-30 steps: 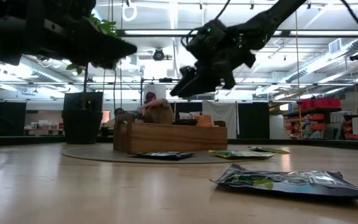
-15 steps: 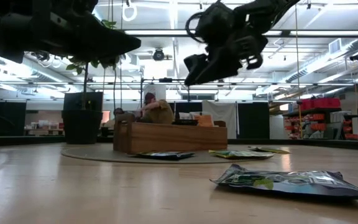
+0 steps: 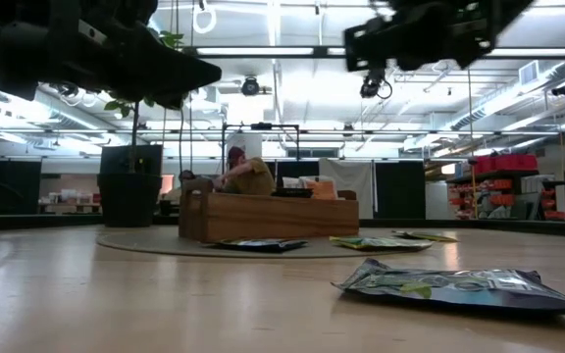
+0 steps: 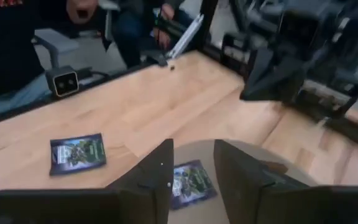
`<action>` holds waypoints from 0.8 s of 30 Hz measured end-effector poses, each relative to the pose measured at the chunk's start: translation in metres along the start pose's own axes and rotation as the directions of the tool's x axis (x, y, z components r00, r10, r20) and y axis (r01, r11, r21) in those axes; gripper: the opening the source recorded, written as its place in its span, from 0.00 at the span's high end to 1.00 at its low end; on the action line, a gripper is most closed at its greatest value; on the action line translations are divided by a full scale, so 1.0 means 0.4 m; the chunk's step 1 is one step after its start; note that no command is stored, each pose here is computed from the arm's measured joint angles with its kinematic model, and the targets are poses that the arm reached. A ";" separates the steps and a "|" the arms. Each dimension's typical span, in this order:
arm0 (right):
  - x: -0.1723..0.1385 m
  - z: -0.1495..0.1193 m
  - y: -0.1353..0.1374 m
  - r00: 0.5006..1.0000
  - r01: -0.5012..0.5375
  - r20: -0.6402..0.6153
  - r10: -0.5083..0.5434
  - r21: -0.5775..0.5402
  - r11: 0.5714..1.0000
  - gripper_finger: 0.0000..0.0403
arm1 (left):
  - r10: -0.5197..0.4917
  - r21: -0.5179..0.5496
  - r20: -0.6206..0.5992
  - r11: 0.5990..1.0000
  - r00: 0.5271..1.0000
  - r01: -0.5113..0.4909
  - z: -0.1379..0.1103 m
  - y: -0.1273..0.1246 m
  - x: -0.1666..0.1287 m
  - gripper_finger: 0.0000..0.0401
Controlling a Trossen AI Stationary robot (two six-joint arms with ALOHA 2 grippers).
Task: Pick & Place Tea
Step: Put the purple tea bag into the middle section of the wooden organizer
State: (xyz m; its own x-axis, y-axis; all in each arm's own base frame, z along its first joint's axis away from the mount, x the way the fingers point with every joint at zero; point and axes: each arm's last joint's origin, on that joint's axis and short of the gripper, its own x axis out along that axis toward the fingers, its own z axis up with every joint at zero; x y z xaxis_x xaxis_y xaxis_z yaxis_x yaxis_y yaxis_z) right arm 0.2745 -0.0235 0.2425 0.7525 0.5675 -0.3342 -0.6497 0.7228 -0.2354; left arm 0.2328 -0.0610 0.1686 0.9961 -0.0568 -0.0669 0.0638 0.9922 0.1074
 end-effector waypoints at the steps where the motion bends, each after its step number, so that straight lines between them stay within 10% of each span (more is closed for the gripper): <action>1: -0.009 -0.001 0.016 0.999 0.025 0.025 -0.025 -0.011 1.000 0.70 | 0.000 0.002 0.000 1.000 1.000 0.000 0.000 0.000 0.000 0.98; 12: -0.070 -0.071 0.153 0.970 0.224 0.081 -0.227 0.052 0.973 0.71 | -0.001 0.090 -0.200 0.996 0.980 0.019 0.016 -0.021 0.070 0.98; 24: -0.066 -0.122 0.183 0.976 0.208 0.031 -0.215 0.154 0.966 0.71 | -0.069 0.165 -0.511 0.970 0.857 0.176 -0.017 -0.074 0.180 0.87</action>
State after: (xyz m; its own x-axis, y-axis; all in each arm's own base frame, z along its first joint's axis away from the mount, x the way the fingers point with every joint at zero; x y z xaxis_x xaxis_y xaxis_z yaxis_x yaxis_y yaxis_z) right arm 0.2019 -0.0047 0.1896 0.8778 0.4107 -0.2468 -0.4542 0.8771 -0.1561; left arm 0.3021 -0.0936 0.1539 0.8184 -0.0599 -0.5715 0.2474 0.9344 0.2564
